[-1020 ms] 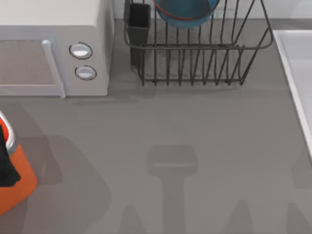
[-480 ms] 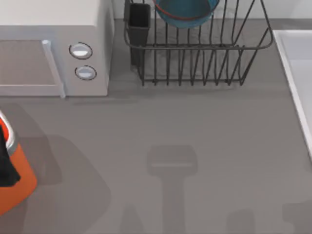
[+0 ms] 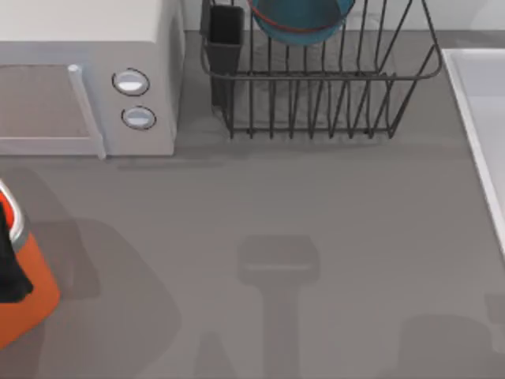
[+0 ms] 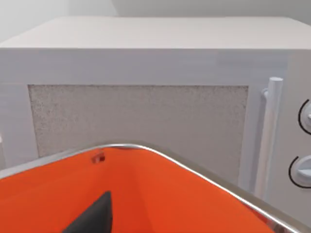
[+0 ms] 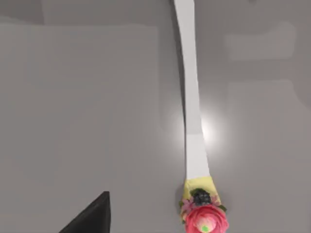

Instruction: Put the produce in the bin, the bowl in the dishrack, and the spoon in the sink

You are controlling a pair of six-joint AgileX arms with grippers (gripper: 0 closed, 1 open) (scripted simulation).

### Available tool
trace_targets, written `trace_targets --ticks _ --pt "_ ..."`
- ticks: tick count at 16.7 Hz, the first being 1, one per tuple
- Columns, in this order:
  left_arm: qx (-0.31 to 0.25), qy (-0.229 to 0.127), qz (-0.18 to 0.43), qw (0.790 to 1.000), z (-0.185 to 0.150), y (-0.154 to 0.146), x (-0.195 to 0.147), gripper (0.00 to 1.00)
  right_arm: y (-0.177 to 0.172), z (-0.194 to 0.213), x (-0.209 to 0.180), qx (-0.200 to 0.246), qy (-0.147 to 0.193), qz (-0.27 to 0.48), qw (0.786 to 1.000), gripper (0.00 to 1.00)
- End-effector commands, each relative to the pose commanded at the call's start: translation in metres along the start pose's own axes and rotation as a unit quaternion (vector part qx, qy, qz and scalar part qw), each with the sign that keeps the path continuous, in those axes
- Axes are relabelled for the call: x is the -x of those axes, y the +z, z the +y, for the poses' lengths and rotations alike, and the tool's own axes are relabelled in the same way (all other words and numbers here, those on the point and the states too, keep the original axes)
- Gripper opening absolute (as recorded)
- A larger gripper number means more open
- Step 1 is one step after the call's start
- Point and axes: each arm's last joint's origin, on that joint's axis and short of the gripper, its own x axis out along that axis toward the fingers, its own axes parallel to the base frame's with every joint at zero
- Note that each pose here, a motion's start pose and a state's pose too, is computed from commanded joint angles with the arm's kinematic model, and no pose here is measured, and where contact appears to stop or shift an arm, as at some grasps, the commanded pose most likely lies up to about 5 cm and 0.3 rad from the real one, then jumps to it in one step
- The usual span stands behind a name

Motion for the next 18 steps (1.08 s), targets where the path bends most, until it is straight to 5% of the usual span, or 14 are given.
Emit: trace_targets --ticks 5,12,18 --pt "0.000 0.000 0.000 1.000 0.000 0.000 0.000 1.00 -0.010 -0.015 -0.005 0.067 0.058 -0.019 0.996 1.00" --pt "0.000 0.000 0.000 1.000 0.000 0.000 0.000 1.00 -0.009 -0.015 -0.009 0.069 0.059 -0.019 0.996 1.00" --pt "0.000 0.000 0.000 1.000 0.000 0.000 0.000 1.00 -0.009 -0.014 -0.066 0.068 0.055 -0.018 0.996 1.00"
